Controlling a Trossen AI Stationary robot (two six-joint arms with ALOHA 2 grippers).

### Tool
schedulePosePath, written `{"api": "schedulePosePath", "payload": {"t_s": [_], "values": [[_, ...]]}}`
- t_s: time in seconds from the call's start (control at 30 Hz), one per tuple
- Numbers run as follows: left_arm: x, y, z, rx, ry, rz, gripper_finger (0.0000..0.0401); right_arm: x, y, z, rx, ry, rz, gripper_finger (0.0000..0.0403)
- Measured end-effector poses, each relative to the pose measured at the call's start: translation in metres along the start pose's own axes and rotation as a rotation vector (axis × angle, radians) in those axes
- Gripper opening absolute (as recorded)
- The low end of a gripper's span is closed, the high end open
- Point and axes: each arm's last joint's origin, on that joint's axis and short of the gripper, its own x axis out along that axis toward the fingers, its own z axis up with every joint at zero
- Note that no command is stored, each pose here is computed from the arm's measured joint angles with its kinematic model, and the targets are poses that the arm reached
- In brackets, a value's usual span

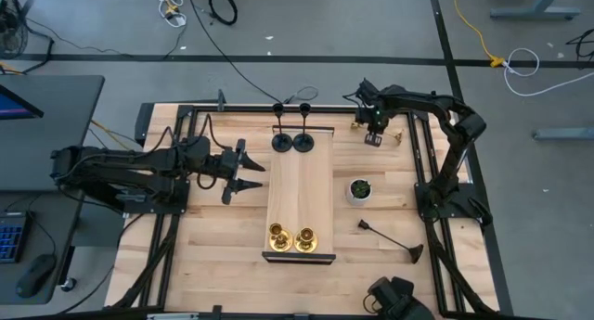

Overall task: Pick & Place candle stick holders
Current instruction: Put the gold candle holder on the shelf aligned with the other gold candle holders

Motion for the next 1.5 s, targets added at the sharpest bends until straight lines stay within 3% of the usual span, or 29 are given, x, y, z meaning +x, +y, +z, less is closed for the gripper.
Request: {"api": "schedulePosePath", "payload": {"t_s": [0.33,0.7,1.3,1.5], "values": [[0.0,0.0,0.0,-0.03,0.0,0.0,0.0211,-0.041,0.007,0.009,0.008,-0.159,-0.004,0.0],[0.0,0.0,0.0,-0.033,0.0,0.001,0.0211,-0.116,0.027,-0.013,0.067,-0.412,-0.032,0.0],[0.0,0.0,0.0,-0.078,0.0,0.007,0.0211,-0.227,0.097,-0.078,0.021,-0.917,-0.019,0.0],[0.0,0.0,0.0,-0.082,0.0,0.006,0.0211,-0.251,0.125,-0.104,-0.024,-1.069,0.102,0.0]]}}
